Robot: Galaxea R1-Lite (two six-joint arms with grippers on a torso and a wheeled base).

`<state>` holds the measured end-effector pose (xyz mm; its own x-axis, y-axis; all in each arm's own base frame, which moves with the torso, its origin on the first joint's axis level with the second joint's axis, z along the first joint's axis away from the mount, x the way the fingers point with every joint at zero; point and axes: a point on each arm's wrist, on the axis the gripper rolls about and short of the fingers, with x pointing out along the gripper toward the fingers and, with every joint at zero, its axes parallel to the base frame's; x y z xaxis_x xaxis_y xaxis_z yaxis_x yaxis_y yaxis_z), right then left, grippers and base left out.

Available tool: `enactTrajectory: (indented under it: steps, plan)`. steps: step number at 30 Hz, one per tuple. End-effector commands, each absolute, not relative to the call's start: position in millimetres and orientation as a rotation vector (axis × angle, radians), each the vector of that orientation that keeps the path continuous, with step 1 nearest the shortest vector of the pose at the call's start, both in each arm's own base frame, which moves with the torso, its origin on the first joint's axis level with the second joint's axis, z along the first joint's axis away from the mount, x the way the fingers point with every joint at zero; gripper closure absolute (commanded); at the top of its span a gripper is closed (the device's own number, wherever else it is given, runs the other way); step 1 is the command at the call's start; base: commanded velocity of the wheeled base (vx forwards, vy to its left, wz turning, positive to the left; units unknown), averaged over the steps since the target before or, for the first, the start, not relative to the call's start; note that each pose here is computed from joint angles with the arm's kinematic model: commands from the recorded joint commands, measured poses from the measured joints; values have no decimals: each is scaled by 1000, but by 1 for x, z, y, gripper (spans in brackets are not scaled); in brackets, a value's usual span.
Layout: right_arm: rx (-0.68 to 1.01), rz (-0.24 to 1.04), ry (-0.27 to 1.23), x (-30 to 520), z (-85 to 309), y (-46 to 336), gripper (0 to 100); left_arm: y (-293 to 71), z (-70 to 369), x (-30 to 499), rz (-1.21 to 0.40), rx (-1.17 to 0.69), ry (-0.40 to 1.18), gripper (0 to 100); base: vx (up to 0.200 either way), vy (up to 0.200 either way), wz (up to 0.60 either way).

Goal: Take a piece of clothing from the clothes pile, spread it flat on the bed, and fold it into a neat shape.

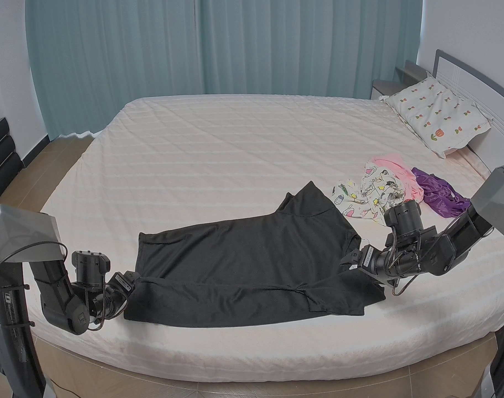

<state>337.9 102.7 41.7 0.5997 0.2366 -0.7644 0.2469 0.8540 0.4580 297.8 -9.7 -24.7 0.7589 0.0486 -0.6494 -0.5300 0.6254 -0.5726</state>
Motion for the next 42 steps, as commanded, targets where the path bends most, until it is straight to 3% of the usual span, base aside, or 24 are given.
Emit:
enactTrajectory:
  steps: [1,12,23,24,40,41,42]
  plan:
    - [534,7,999,343,7,93,0,-10,-10,314,328,-834,589,0,0,0,0]
    - [531,62,932,354,-1,87,0,-16,-6,353,208,-732,746,0,0,0,0]
    - [538,77,919,362,-15,87,0,-17,-25,359,204,-695,785,0,0,0,0]
    - [540,77,913,363,-16,87,0,-18,-24,359,204,-694,785,100,0,0,0]
    - [513,119,827,383,-36,89,0,-17,-26,356,286,-645,800,100,0,0,0]
    - [518,120,822,384,-36,88,100,-17,-26,356,286,-644,802,100,0,0,0]
    - [519,119,822,385,-36,88,100,-17,-26,356,286,-645,800,100,0,0,0]
